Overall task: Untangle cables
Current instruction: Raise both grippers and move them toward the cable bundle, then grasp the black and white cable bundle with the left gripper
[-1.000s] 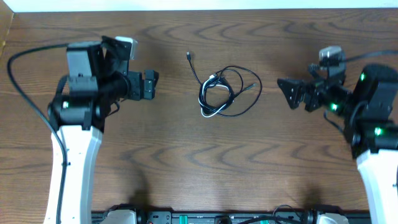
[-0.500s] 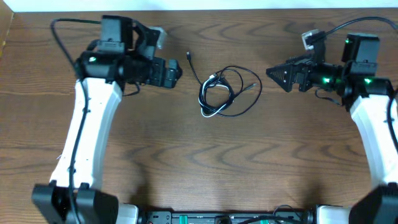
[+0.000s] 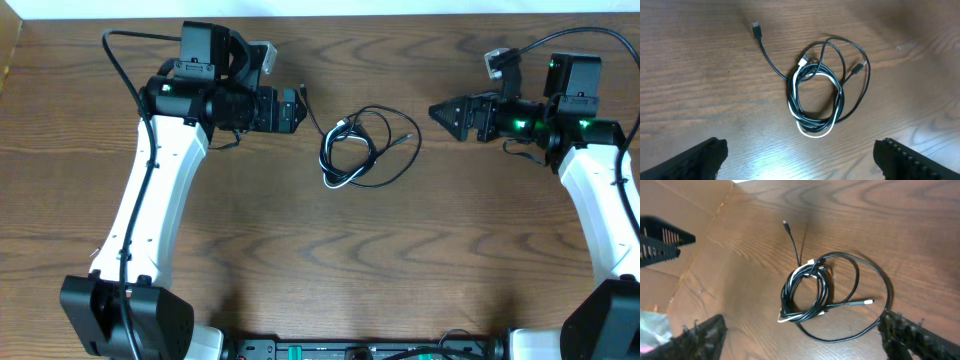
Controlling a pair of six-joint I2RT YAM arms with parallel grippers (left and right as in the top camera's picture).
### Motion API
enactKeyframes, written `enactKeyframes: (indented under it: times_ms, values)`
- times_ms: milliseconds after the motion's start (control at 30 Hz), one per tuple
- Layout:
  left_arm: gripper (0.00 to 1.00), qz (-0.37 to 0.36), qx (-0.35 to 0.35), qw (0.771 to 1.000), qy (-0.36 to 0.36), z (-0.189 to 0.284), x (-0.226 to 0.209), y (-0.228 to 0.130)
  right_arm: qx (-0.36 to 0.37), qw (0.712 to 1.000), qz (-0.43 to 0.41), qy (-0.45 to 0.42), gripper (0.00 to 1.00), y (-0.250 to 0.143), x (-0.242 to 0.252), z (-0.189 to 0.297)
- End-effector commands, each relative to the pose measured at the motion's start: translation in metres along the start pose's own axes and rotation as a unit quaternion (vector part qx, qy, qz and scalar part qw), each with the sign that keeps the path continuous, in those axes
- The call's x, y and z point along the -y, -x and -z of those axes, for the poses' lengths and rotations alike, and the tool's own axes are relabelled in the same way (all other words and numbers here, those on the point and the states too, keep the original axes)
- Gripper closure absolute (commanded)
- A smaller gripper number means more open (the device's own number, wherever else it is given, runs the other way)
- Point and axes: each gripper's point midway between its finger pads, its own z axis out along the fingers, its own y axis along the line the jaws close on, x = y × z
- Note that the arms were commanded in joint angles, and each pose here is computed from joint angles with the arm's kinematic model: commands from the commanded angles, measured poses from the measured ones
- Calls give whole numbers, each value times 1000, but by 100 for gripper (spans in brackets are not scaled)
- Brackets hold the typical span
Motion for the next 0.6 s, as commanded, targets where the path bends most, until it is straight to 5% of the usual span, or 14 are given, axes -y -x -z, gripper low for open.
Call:
enactKeyframes:
  times_ms: [0, 200, 567]
  values:
    - [9, 33, -14, 999, 13, -9, 0, -9, 7, 1000, -2, -11, 9, 8, 1, 2]
    - [14, 45, -13, 990, 131, -24, -25, -20, 2, 1000, 2, -17, 15, 6, -1, -2]
    - [23, 30, -42, 988, 146, -86, -22, -26, -14, 999, 15, -47, 19, -1, -2, -15]
